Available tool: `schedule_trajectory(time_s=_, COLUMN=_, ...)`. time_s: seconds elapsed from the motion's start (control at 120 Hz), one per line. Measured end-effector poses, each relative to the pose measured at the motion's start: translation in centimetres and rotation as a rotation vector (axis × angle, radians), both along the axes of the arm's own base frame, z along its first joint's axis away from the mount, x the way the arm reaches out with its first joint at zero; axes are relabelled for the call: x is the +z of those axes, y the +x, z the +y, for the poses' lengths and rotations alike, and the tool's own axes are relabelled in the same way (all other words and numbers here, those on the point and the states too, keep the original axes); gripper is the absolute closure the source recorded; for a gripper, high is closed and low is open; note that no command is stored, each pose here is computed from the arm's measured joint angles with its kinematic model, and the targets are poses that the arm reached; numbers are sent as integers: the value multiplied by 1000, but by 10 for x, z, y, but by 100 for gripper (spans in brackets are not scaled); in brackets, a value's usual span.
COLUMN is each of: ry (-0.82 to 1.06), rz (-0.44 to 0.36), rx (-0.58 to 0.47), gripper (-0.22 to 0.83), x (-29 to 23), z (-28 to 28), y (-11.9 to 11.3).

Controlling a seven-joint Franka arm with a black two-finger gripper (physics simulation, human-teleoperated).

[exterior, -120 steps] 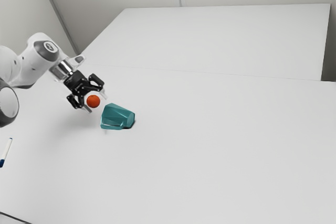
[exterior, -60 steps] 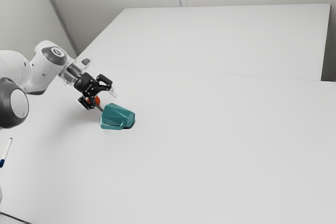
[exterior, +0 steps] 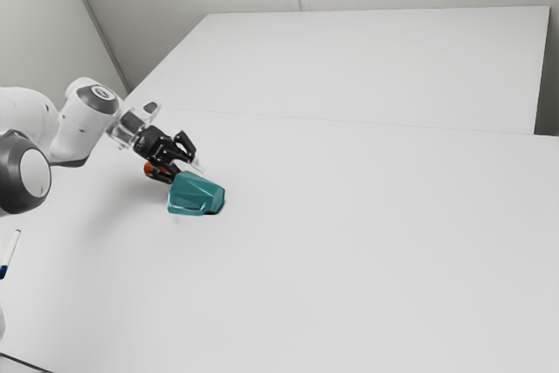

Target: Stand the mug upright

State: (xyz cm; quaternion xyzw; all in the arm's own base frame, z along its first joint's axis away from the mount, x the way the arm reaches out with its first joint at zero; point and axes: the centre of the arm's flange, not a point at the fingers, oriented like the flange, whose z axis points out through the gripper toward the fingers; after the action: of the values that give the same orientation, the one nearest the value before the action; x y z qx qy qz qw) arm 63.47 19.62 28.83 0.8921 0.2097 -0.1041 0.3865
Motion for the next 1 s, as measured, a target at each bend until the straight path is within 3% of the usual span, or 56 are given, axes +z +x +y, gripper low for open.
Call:
schedule_trajectory(time_s=0.092, ry=-1, rz=-4, rx=-5, gripper=64, x=0, z=-5, y=2)
schedule_trajectory(time_s=0.308, ry=10, rz=-11, rx=-27, gripper=76, x=5, z=-22, y=9)
schedule_trajectory(time_s=0.5, ry=61, rz=2, rx=-50, gripper=78, x=15, z=-33, y=12)
schedule_trajectory(time_s=0.667, ry=219, rz=-35, rx=-177, gripper=79, x=70, z=-83, y=17)
schedule_trajectory(time_s=0.833, ry=432, rz=-65, rx=-315, gripper=79, x=108, z=-153, y=-7)
schedule_trajectory(time_s=1.0, ry=664, rz=-148, rx=-448, gripper=79, x=123, z=-223, y=-37)
